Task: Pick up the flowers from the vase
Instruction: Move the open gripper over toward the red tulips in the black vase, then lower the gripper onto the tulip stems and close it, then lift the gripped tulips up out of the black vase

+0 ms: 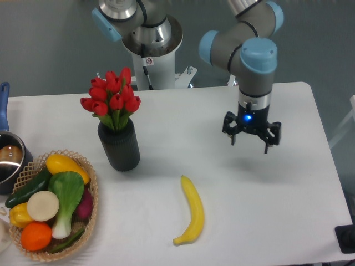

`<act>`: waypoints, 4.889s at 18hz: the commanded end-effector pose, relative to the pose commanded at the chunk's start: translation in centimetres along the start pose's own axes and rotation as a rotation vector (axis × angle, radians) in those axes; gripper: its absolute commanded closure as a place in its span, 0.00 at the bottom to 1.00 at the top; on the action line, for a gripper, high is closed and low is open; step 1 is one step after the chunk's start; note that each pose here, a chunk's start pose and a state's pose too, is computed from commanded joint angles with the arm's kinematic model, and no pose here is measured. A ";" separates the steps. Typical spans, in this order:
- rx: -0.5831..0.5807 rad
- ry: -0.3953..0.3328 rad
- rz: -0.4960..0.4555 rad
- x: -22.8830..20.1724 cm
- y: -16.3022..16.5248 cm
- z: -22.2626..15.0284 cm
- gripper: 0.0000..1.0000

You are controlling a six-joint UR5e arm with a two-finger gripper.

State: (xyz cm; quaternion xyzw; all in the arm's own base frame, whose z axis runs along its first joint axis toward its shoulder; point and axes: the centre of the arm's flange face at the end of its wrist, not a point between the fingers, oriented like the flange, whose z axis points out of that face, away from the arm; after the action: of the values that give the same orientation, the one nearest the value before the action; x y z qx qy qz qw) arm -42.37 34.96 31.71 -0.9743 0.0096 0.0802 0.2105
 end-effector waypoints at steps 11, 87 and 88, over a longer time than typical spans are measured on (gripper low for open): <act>0.286 0.134 0.023 10.0 -0.9 -3.4 0.00; 0.785 0.387 -0.125 17.4 -8.2 -16.4 1.00; 0.801 0.393 -0.142 16.8 -8.2 -17.0 1.00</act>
State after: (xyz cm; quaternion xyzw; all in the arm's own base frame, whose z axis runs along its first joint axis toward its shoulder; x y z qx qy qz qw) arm -22.76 35.70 47.68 -0.8110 0.0129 -0.1309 0.5700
